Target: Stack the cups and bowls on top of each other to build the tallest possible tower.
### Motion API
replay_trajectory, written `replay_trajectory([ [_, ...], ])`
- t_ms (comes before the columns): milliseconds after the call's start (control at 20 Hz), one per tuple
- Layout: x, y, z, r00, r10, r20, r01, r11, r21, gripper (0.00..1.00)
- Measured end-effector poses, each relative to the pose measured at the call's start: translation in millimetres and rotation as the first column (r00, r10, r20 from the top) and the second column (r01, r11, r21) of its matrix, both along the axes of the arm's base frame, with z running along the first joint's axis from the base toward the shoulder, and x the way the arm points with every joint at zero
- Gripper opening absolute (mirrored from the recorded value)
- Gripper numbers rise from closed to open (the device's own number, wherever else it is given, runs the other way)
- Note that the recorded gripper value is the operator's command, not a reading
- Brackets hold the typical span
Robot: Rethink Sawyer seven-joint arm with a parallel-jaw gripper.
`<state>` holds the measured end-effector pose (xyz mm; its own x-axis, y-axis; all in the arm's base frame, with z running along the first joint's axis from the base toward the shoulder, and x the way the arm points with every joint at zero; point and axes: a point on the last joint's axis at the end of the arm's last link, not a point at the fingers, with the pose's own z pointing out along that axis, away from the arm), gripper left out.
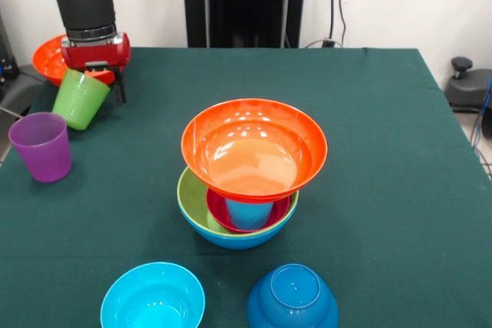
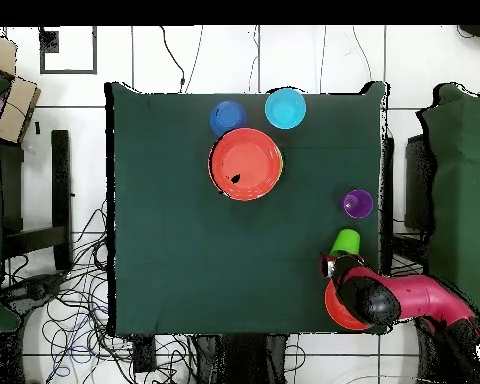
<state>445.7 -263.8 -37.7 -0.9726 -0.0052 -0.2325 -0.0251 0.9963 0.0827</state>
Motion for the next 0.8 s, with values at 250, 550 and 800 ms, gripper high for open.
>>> replay_trajectory([
  [250, 6.5, -2.3, 4.2, 0.998, -0.042, -0.047, 0.043, 0.9989, 0.019, 1.0],
  [550, 23.0, -6.5, 6.9, 0.9924, -0.079, -0.094, 0.082, 0.9962, 0.03, 1.0],
  [800, 42.1, -4.3, 9.2, 0.9893, -0.094, -0.112, 0.099, 0.9943, 0.041, 1.0],
])
